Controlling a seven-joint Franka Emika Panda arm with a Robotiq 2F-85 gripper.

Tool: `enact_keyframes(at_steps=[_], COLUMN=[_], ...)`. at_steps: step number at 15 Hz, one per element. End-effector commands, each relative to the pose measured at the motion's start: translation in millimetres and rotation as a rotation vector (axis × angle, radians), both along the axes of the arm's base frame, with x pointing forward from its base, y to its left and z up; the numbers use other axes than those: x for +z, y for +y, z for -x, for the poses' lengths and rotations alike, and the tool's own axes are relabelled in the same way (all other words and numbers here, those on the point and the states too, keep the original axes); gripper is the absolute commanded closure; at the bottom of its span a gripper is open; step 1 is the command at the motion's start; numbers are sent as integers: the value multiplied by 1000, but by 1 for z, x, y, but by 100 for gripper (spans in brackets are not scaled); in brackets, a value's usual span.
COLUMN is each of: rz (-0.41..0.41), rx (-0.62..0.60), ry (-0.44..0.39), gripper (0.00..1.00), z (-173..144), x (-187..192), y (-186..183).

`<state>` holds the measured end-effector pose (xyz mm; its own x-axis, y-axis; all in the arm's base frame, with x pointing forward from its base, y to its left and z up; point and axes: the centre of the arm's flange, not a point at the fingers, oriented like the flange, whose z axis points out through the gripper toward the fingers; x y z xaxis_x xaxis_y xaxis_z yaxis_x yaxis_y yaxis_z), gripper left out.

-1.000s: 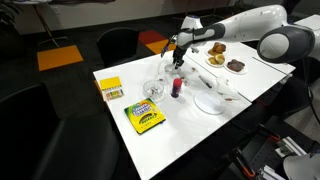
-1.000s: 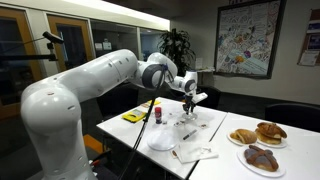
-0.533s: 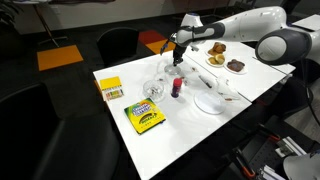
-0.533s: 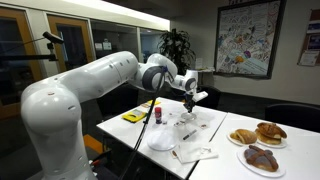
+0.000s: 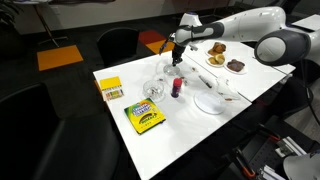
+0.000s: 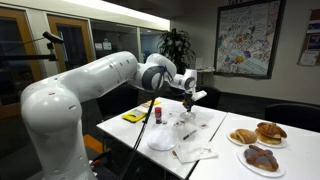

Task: Move the glass lid to the left.

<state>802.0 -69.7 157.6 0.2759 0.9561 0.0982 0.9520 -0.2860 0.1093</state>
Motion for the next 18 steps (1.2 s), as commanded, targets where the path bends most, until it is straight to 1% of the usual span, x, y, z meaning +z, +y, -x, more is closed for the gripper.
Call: enact_keyframes(at_steps=[1,6,10,13,14,18], rz=[-5,-17,-23,-25,-21,-20], rx=[58,134,203,276,299,372], ry=[-6,-34,-50,-51,-49,-26], gripper=[96,96,96,96,96,96], z=[-7,-8,-18,-26,-27,-31], x=[12,28,29,26,31,29], y=[10,34,58,80,92,122])
